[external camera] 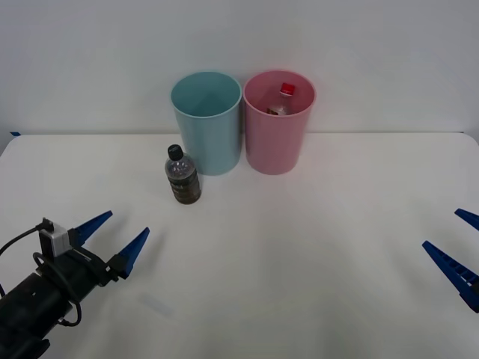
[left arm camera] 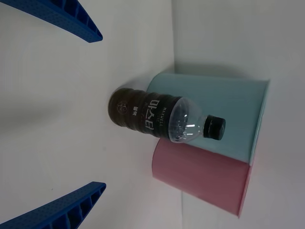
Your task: Grasp the object on the table and drop it into the matching bin: aluminum can to the light blue bin, PET bottle to the pink bin.
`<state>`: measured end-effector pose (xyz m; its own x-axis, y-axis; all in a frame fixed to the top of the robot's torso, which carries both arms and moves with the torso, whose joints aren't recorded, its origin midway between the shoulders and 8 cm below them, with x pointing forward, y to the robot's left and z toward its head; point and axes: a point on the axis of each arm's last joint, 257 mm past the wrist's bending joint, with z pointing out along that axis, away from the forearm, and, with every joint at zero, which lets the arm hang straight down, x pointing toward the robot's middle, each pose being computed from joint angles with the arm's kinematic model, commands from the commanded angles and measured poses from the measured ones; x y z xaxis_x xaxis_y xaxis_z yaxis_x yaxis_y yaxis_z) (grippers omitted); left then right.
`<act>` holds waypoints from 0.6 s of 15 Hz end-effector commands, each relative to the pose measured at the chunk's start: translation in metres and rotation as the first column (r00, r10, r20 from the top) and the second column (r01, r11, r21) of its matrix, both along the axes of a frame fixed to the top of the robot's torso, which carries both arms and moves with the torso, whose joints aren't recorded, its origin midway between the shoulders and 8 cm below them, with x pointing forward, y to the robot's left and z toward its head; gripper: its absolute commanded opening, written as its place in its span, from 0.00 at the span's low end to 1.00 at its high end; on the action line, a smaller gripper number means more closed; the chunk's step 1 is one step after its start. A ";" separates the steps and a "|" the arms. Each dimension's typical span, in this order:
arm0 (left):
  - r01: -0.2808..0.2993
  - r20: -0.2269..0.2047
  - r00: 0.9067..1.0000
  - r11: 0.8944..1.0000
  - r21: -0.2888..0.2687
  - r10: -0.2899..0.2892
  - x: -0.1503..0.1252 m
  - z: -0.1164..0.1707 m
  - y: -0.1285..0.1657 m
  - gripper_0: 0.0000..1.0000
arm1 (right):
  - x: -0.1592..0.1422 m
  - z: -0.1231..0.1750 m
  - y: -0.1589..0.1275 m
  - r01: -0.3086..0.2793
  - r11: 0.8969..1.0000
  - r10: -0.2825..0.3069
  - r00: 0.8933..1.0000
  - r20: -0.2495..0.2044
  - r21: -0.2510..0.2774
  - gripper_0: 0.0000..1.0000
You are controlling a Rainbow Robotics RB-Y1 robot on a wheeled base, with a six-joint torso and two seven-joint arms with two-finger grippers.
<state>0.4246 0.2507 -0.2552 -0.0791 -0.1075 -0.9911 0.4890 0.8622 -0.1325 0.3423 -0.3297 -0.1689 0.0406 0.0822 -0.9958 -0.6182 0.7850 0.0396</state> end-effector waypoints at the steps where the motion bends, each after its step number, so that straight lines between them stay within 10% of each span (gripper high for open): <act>1: -0.032 -0.007 0.999 0.999 -0.010 0.032 0.011 -0.005 -0.009 1.00 | 0.000 0.000 0.000 0.000 1.000 0.000 1.000 0.000 0.000 1.00; 9: -0.019 0.009 1.000 1.000 -0.017 0.019 0.057 -0.008 -0.047 1.00 | 0.000 0.000 0.000 0.000 1.000 0.000 1.000 0.000 0.000 1.00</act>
<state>0.4761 0.2059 -0.2621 -0.0669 -0.1270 -0.9896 0.4702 0.8708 -0.1435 0.3423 -0.3297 -0.1689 0.0406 0.0821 -0.9958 -0.6182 0.7850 0.0395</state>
